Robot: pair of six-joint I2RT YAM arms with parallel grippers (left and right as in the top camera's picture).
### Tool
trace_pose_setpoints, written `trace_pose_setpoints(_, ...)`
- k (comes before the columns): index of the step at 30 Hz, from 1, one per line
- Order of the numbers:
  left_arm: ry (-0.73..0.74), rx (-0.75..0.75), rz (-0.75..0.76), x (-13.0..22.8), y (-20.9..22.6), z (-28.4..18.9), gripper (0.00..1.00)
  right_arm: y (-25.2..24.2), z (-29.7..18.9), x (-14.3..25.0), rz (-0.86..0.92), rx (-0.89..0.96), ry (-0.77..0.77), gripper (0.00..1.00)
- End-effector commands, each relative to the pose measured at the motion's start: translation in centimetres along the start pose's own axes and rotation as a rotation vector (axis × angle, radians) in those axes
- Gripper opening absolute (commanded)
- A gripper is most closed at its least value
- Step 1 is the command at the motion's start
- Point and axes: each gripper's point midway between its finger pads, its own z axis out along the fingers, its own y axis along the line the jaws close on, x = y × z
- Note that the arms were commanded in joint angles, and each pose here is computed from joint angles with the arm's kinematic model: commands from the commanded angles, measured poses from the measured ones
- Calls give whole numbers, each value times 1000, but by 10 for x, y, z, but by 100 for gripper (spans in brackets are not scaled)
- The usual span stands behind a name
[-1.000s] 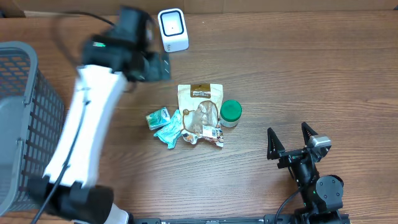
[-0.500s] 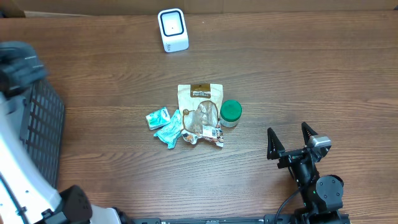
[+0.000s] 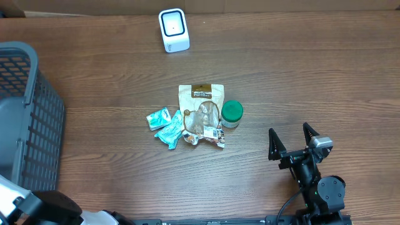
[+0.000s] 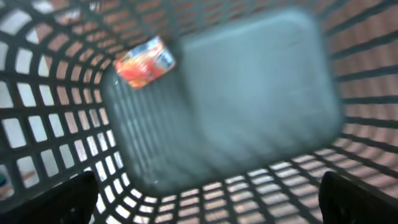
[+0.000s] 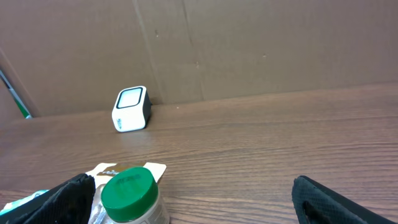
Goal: Scan the item barcode
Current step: 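Move the left gripper back into the basket to the orange pack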
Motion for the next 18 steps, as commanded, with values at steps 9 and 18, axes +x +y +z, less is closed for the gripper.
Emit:
trace_pose_setpoints(9,85,-146,197,18,50,66,99,-1,0,1,-1,4,-7,100)
trace_pose_setpoints(18,64,-201,311,14,66,94,98,-1,0,1,-1,4,-7,100)
